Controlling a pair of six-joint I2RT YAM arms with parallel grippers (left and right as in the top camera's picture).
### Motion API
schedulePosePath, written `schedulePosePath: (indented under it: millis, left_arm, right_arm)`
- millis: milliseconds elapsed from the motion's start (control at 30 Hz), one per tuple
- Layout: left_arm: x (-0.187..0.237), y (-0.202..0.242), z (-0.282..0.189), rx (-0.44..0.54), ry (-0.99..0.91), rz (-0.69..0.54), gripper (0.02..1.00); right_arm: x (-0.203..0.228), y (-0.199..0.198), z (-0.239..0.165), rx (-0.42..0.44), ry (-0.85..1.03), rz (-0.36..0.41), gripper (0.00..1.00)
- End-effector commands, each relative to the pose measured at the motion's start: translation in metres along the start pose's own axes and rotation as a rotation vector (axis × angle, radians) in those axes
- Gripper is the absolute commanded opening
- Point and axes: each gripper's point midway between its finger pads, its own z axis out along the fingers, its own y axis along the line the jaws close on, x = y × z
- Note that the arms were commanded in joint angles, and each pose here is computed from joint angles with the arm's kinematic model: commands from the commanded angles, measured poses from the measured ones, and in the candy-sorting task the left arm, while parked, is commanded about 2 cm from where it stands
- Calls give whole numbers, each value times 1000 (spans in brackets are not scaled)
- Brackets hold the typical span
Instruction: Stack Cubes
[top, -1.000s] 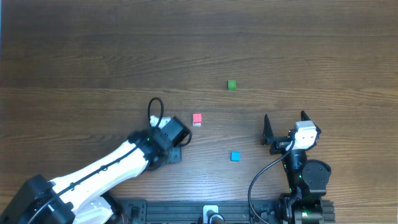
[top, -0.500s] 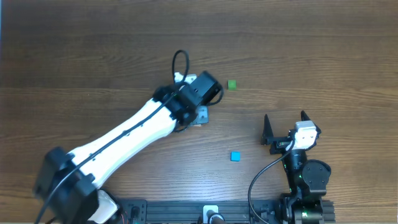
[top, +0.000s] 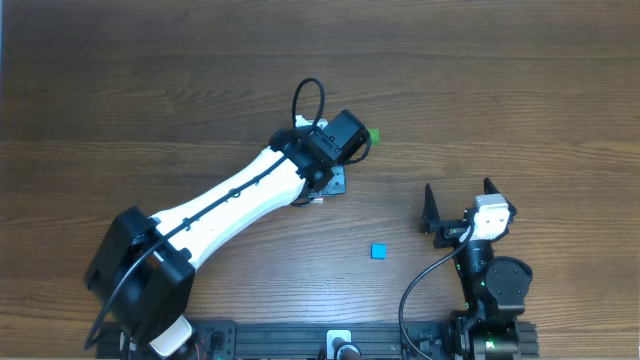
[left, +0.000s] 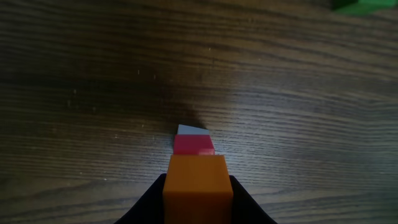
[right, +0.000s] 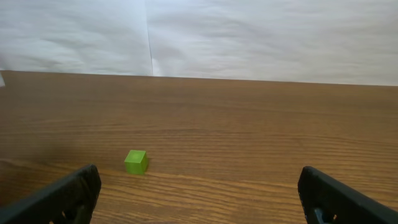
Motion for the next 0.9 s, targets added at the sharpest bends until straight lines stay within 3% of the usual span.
schedulePosePath:
  millis: [33, 900]
  left_arm:
    - [-3, -5, 6, 5, 16, 9, 40]
    - [4, -5, 20, -9, 53, 8, 42]
  right_arm:
    - [2, -2, 0, 10, 3, -4, 991]
    - [2, -2, 0, 10, 3, -4, 993]
